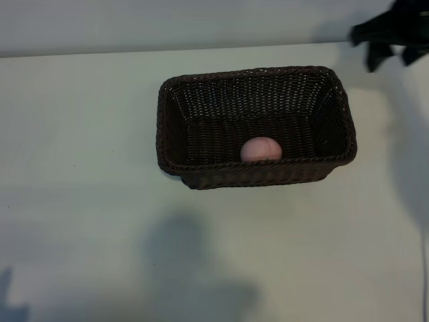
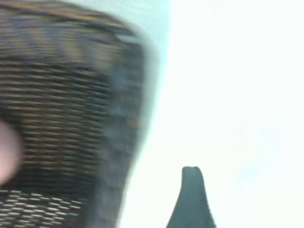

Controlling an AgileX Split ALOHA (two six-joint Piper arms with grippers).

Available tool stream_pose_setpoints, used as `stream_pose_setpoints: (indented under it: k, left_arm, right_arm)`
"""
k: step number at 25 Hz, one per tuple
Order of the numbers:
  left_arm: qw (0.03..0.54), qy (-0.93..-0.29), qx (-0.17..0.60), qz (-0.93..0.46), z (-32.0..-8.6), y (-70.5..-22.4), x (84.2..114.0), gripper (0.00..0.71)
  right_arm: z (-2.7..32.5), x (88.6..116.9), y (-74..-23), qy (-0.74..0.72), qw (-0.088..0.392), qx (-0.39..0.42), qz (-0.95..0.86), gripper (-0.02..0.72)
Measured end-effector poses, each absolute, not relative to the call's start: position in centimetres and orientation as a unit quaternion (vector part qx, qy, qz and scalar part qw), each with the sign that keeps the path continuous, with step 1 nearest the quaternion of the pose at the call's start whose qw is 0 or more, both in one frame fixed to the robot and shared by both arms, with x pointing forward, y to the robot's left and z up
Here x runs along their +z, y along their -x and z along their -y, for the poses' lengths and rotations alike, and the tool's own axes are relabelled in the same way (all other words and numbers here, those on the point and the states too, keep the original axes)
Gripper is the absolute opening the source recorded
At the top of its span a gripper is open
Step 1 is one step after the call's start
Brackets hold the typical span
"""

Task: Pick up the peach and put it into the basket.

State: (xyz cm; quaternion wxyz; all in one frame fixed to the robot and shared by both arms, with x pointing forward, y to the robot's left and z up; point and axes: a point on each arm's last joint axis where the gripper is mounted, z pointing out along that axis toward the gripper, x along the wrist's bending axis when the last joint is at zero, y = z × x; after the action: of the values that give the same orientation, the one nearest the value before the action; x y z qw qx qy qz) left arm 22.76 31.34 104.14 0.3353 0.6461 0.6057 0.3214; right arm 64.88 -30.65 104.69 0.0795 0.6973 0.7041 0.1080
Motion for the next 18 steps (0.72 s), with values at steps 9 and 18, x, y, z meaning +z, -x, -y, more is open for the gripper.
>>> stream_pose_setpoints:
  k: [9,18]
  left_arm:
    - [0.335,-0.646,0.321,-0.606,-31.3,-22.8,104.1,0.552]
    - [0.335,-0.646,0.321,-0.606,-31.3,-22.8,104.1,0.552]
  right_arm:
    - [36.1,107.1,-63.0,-0.74,0.089,0.106,-0.659,0.484]
    - [35.2,119.8,-54.5,-0.714,0.221,0.218,-0.628,0.481]
